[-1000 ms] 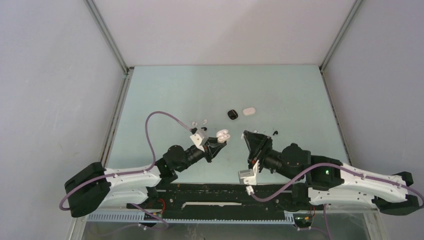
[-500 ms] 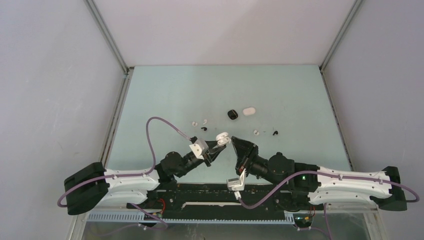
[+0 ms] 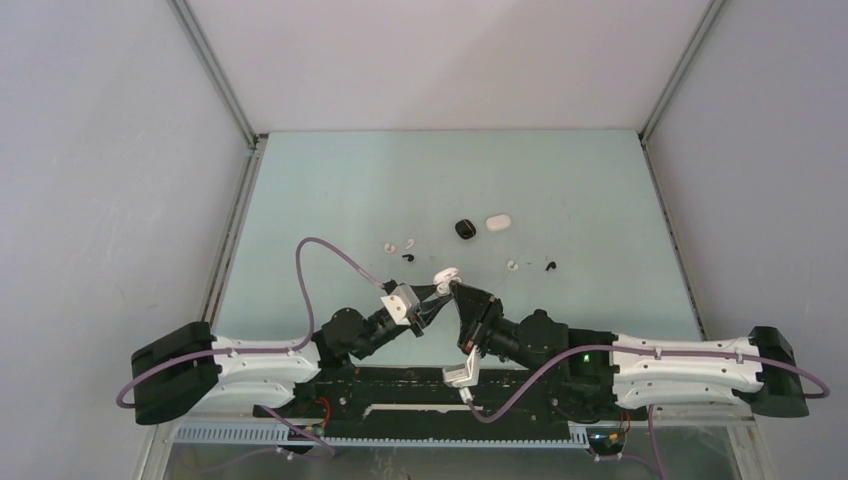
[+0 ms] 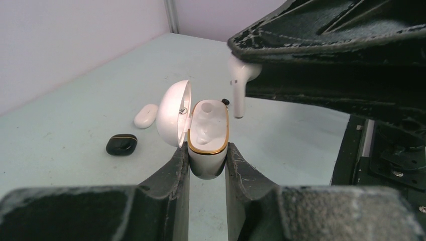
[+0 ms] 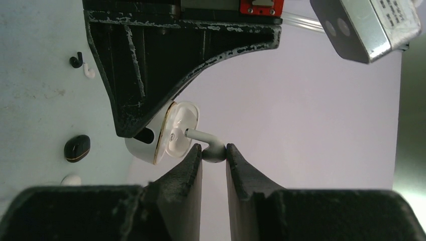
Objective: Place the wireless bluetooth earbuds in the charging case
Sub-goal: Insert the left earbud into the left side groove of the charging case.
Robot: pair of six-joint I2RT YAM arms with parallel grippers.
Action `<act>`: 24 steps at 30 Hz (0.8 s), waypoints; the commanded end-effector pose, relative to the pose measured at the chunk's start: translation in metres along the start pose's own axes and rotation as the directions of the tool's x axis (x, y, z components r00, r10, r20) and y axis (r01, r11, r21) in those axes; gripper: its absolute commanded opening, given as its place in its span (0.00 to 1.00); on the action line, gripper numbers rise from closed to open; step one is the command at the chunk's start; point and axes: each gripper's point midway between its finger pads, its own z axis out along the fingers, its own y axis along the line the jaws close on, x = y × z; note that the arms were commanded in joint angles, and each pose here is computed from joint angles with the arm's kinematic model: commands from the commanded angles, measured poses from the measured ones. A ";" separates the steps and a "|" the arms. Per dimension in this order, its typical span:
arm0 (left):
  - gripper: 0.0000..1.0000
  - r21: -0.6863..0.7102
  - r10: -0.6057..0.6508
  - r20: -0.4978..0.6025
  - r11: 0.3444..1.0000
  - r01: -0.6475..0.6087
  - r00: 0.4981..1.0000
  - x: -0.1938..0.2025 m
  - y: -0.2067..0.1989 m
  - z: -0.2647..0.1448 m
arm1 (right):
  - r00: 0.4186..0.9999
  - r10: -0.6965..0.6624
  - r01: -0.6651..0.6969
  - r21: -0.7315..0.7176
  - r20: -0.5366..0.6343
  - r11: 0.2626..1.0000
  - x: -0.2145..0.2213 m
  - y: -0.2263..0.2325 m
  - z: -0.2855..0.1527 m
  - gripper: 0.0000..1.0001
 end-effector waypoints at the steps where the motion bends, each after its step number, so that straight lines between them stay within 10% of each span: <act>1: 0.00 -0.008 0.030 0.058 1.000 -0.030 0.998 -0.016 0.000 0.003 | 1.000 -0.004 0.004 0.073 -0.002 0.997 0.000 -0.018 0.005 0.00; 24: 0.00 0.006 0.017 0.080 1.000 -0.017 0.997 -0.020 -0.004 -0.005 | 0.996 -0.082 0.082 0.000 -0.035 0.997 0.003 0.003 0.024 0.00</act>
